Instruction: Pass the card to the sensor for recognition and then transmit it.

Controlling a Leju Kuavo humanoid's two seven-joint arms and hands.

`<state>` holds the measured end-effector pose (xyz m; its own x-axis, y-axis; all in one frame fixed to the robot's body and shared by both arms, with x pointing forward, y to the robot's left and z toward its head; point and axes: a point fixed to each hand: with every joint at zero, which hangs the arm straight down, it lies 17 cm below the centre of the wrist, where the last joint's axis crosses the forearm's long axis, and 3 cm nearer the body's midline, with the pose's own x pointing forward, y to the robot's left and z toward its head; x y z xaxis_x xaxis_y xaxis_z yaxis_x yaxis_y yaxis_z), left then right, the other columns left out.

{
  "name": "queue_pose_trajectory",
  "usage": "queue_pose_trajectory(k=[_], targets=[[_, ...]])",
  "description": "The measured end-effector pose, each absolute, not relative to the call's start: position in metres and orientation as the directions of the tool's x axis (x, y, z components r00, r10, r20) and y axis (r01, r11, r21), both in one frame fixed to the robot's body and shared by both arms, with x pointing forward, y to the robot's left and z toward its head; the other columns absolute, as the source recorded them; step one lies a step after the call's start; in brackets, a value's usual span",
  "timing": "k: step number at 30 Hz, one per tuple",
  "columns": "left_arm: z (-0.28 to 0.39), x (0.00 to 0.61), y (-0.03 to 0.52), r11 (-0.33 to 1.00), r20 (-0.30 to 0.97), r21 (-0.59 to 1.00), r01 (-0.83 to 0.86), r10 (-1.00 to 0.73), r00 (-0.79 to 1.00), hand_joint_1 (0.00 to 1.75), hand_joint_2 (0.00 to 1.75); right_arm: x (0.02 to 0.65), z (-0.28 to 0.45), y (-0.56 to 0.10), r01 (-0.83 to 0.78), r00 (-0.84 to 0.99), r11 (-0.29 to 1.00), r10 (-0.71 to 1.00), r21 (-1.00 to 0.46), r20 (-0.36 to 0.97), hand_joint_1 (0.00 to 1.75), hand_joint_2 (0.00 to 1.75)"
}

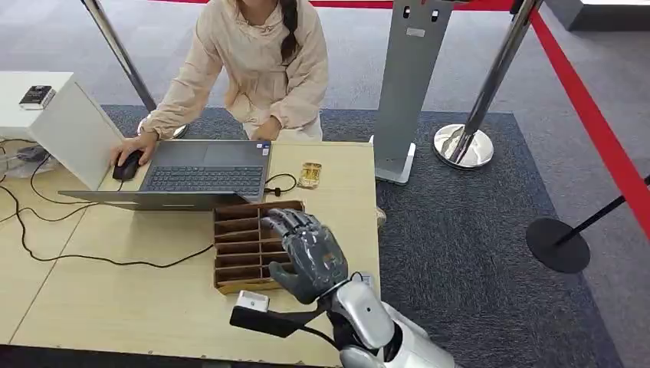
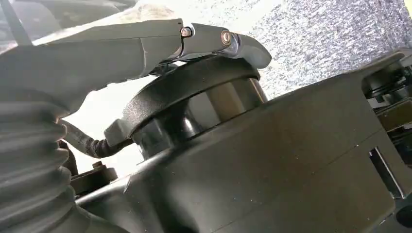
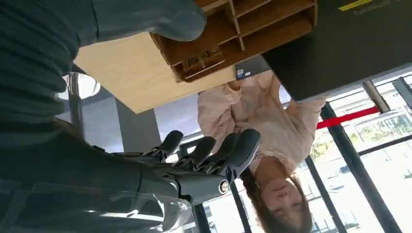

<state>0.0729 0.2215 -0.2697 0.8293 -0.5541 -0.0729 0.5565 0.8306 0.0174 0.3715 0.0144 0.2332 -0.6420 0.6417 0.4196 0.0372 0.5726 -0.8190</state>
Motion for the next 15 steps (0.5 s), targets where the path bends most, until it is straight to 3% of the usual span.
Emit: queue_pose_trajectory(k=[5,15], targets=[[-0.270,0.073,0.221,0.830,-0.073,0.013,0.558,-0.556,0.828,0.00,1.75,0.374,0.226,0.019,0.022,-0.634,0.572,0.642,-0.820,0.431,0.45,1.75],[-0.269,0.073,0.221,0.830,-0.073,0.011,0.558,-0.556,0.828,0.00,1.75,0.382,0.207,0.029,-0.014,-0.616,0.549,0.654,-0.836,0.439,0.45,1.75]])
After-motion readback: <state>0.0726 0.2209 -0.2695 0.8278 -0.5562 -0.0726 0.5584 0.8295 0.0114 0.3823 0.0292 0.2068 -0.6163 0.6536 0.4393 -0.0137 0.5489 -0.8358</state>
